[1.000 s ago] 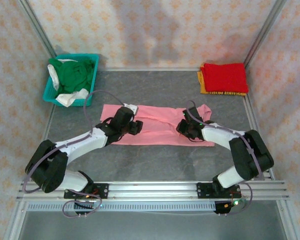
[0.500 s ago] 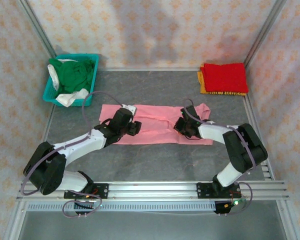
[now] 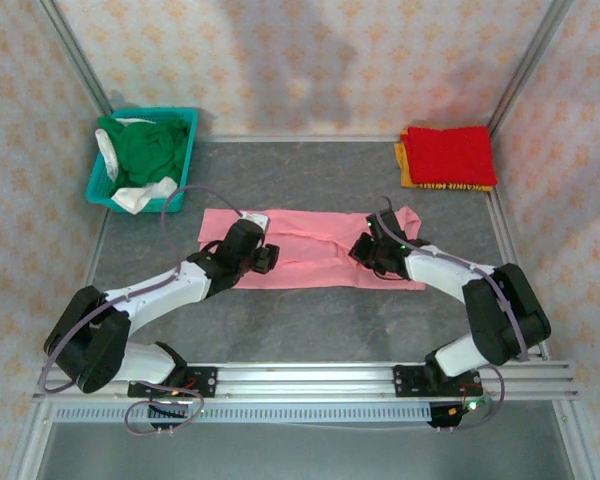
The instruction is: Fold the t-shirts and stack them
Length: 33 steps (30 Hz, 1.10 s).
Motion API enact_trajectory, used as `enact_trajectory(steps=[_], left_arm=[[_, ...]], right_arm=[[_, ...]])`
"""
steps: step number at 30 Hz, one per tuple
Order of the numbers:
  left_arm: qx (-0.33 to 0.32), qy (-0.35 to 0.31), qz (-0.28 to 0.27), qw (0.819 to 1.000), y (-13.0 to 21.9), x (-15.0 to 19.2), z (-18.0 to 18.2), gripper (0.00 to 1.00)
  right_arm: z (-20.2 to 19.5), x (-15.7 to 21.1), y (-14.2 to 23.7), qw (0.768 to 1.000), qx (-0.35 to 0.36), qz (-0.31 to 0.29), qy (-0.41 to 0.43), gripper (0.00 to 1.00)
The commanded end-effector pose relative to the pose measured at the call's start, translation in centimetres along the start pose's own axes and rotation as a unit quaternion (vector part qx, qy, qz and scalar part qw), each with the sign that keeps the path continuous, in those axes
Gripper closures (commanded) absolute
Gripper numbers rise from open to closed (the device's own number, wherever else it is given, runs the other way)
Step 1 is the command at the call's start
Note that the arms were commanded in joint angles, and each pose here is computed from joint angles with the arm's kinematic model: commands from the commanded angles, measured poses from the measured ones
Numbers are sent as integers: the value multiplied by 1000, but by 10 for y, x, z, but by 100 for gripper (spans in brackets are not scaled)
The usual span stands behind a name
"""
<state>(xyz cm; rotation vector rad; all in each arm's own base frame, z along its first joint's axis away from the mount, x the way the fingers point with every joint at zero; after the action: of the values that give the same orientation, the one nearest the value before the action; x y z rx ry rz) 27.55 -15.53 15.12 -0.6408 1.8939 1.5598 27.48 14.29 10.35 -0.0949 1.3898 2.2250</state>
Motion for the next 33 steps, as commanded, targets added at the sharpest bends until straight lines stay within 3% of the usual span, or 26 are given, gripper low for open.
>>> enact_trajectory(steps=[1, 6, 15, 20, 26, 33], left_arm=[[-12, 16, -21, 1000, -4, -5, 1, 36], [-8, 16, -25, 1000, -4, -8, -1, 36], [45, 12, -54, 997, 6, -29, -16, 36], [85, -27, -43, 995, 1, -38, -48, 38], [128, -85, -10, 988, -17, -31, -93, 44], [183, -172, 22, 968, -42, -15, -167, 53]], right_arm=[[-16, 19, -4, 999, 31, 37, -1, 89], [-16, 20, -6, 998, 36, 46, 6, 81], [-2, -41, 41, 998, 23, -63, 17, 73], [-20, -66, 40, 996, 48, -69, -2, 73], [-32, -71, 22, 994, 101, -22, 24, 72], [-40, -86, 1, 995, 97, -18, 7, 75]])
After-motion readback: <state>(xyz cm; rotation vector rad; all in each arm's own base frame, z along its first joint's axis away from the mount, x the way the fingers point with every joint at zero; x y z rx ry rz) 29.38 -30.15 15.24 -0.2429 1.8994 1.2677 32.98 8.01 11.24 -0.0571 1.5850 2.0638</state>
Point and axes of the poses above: each hand's point on the last joint's axis, 136 mm out from that joint toward the fingers, its own y axis back along the fingers, its own z axis along the line the jaws close on, x = y × z, the point moved 7 cm from there along y, back along the fingers, and after that the axes turned 7 degrees about y, right-handed, at the moved point
